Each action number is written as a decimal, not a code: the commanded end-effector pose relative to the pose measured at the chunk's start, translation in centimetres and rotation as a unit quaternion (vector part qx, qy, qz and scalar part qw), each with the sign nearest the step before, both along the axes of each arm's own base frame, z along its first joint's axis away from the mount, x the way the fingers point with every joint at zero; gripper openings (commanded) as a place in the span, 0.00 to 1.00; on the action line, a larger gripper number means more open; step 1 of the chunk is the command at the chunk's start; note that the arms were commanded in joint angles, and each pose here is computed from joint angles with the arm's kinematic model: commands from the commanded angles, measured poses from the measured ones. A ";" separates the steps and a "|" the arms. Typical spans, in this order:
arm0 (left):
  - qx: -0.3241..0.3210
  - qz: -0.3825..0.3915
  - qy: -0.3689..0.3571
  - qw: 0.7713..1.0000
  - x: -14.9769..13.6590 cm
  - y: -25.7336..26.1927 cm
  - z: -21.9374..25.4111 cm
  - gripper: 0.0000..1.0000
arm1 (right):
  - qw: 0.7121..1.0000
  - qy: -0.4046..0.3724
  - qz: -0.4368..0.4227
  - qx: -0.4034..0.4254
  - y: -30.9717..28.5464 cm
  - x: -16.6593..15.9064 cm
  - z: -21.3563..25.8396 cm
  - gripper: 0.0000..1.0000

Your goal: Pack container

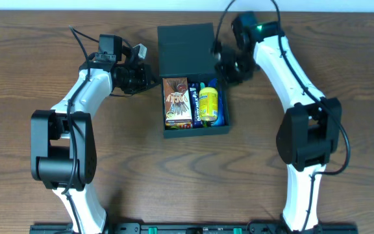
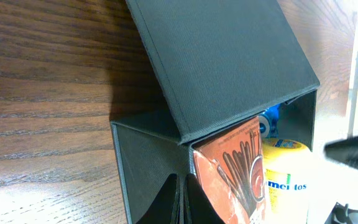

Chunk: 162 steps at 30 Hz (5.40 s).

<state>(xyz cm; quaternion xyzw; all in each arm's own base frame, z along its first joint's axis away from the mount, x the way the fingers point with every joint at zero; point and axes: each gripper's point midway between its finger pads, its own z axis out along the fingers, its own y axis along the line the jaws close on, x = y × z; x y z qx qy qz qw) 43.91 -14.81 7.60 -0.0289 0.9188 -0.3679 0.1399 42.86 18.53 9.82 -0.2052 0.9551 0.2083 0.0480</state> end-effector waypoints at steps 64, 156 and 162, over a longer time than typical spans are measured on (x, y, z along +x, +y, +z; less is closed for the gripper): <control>-0.058 0.153 0.090 0.982 9.9 -0.8 -3.6 0.05 | 0.953 0.019 -0.123 0.277 1.5 9.5 -5.3 0.01; 0.215 -0.393 -0.021 0.894 -9.3 -11.5 3.2 0.06 | 0.949 -0.287 -0.041 0.124 -13.5 -3.2 25.4 0.01; 0.222 -0.406 0.006 0.887 -10.9 -10.9 0.9 0.06 | 0.943 -0.307 -0.035 0.121 -12.5 -7.9 28.8 0.02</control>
